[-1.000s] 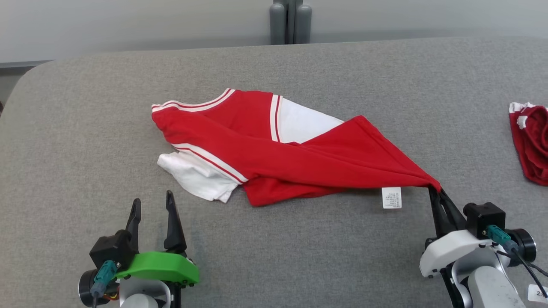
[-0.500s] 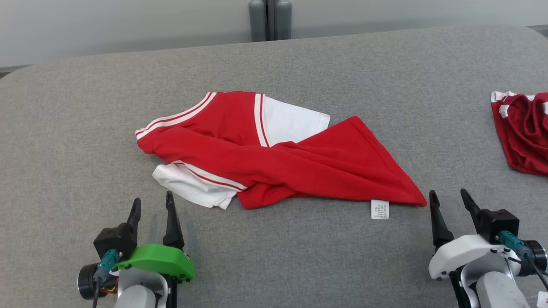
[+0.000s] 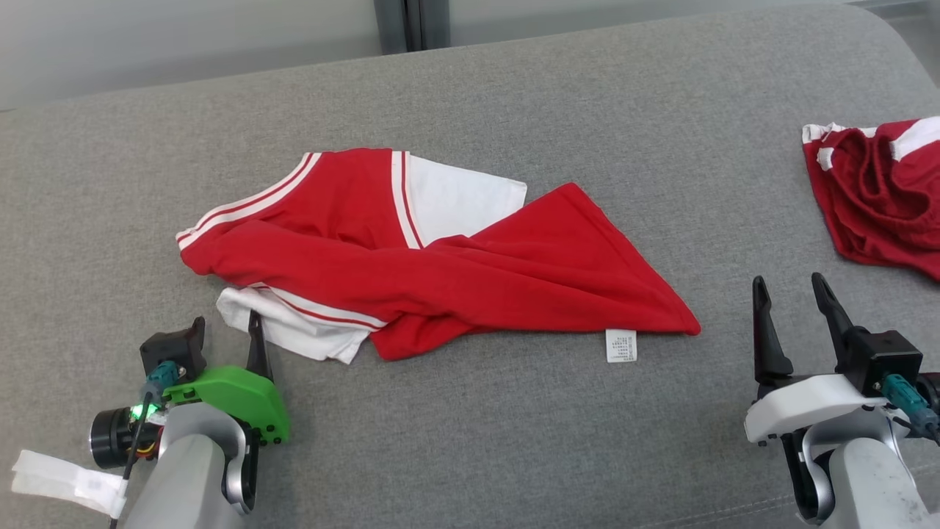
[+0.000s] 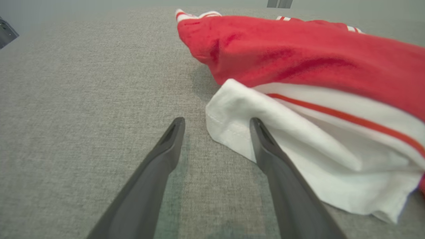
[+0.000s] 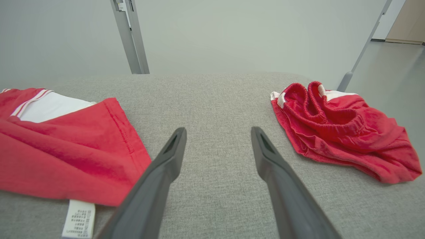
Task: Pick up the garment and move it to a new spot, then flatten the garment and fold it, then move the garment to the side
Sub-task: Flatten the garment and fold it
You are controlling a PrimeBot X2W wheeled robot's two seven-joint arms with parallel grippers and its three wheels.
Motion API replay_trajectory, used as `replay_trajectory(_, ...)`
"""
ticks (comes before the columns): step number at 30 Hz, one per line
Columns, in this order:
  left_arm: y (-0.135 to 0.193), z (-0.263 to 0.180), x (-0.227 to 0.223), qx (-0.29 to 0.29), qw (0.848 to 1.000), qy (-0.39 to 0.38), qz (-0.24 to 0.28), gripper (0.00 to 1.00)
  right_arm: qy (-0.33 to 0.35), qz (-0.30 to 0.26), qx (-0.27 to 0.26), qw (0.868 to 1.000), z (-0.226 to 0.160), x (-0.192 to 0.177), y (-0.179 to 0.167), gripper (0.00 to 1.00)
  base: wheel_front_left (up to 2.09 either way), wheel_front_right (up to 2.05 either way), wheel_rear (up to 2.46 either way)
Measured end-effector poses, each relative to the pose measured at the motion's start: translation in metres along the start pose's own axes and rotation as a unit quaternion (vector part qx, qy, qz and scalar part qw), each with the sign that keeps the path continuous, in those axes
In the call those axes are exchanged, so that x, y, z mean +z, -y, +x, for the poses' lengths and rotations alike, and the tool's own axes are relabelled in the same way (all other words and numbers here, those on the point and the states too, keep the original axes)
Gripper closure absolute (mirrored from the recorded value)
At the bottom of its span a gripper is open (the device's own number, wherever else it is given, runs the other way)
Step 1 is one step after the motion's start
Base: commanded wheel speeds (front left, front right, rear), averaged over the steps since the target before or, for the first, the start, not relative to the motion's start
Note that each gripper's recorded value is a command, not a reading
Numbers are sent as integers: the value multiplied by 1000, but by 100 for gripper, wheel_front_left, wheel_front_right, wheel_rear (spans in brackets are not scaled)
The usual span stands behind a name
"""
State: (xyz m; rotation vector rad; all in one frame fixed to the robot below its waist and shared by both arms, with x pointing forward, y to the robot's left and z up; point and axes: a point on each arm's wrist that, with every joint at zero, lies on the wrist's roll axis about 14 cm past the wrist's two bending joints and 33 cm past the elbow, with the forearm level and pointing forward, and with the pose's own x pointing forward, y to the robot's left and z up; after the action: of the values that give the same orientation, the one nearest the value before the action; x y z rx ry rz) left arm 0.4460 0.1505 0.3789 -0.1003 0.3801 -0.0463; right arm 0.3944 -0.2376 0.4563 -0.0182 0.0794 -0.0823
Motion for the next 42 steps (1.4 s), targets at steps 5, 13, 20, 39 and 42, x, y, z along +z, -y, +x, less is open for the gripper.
replay_trajectory(5, 5, 9, -8, -5, 1000, -20, 10, 48, 0, 5, -1, 1000, -1, 0, -1, 0, 0, 0, 0)
replay_trajectory(13, 7, 10, -5, -8, 1000, -12, 8, 100, 8, 8, 1, 1000, 0, 4, -3, 0, 0, 0, 0)
replay_trajectory(20, -9, -14, -2, 21, 999, 15, -19, 100, 20, 14, 18, 1000, 3, 11, -17, 0, 0, 0, 0)
replay_trajectory(39, -36, -99, -19, 106, 990, 27, -94, 0, 44, 38, 92, 994, 9, 28, -72, 0, 0, 0, 0)
replay_trajectory(42, -41, -103, 0, 113, 987, 67, -96, 0, 47, 42, 96, 993, 6, 31, -75, 0, 0, 0, 0)
